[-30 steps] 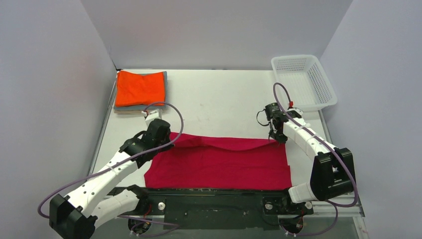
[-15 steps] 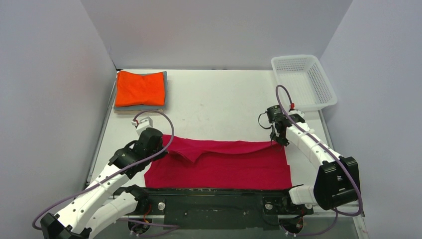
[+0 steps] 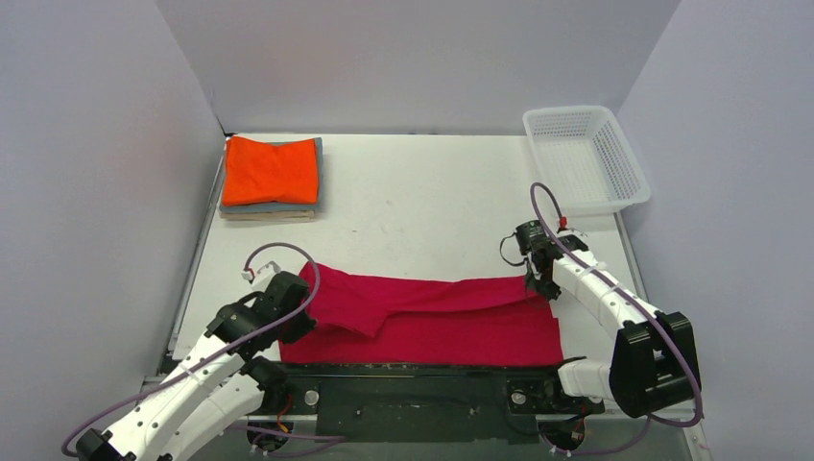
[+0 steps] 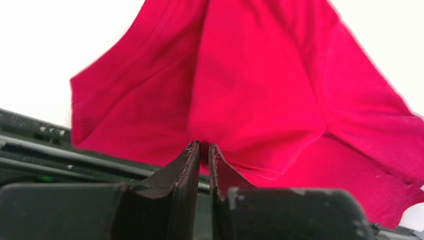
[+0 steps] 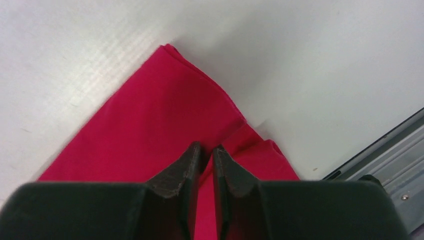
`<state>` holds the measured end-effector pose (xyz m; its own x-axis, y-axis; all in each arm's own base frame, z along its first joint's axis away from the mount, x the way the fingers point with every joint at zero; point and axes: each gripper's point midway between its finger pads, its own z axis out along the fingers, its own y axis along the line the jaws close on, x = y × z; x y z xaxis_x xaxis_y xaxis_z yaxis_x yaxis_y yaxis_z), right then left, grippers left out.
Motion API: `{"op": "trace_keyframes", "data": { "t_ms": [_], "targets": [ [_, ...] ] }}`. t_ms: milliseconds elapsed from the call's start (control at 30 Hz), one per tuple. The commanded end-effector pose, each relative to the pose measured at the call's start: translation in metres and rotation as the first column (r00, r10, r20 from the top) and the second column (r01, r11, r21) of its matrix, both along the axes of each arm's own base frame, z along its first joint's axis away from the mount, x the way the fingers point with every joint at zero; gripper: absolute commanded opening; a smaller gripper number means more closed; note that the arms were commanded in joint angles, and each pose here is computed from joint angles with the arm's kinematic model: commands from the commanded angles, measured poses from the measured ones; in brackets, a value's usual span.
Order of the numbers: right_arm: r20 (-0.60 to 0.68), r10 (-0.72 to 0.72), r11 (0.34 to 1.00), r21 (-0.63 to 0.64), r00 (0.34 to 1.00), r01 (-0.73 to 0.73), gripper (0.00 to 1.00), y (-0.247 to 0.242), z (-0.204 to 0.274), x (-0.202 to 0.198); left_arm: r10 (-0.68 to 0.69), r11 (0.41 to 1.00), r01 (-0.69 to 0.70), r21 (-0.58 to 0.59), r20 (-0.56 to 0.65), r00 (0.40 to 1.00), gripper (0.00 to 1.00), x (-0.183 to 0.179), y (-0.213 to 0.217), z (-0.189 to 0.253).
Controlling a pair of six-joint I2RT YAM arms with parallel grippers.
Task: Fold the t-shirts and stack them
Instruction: Fold the other side of the tshirt into a rectangle
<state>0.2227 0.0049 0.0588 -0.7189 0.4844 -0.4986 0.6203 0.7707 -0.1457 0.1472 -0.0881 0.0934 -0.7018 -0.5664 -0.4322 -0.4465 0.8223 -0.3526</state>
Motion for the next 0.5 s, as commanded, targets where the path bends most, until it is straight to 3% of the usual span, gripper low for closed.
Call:
{"op": "trace_keyframes", "data": {
  "t_ms": [0,33,100,233,367,467],
  "targets": [
    [-0.067,-0.004,1.000,0.001,0.998,0.004,0.24,-0.005,-0.014,-0.034,0.071,0.997,-0.075,-0.032,-0.127,0.989,0.36,-0.029,0.005,-0.012],
    [-0.061,-0.006,1.000,0.007,0.998,0.007,0.39,-0.005,-0.014,-0.037,0.068,0.997,-0.073,-0.035,-0.129,0.989,0.55,-0.030,0.005,-0.010],
    [-0.055,-0.022,1.000,0.005,0.998,0.022,0.58,-0.008,-0.014,-0.047,0.057,0.997,-0.064,-0.053,-0.118,0.991,0.74,-0.032,0.003,-0.002],
    [0.006,-0.016,1.000,-0.006,1.000,0.016,0.75,-0.013,0.001,-0.046,0.018,0.996,-0.021,-0.088,-0.033,0.999,0.82,-0.023,-0.001,0.029],
    [0.075,0.073,0.994,0.079,0.995,-0.078,0.81,0.008,0.015,-0.026,-0.086,0.987,0.098,-0.130,0.099,0.991,0.84,0.011,-0.030,0.052],
    [0.154,0.172,0.957,0.206,0.973,-0.202,0.81,0.044,0.012,0.002,-0.161,0.976,0.176,-0.129,0.114,0.980,0.86,0.039,-0.057,0.044]
  ]
}}
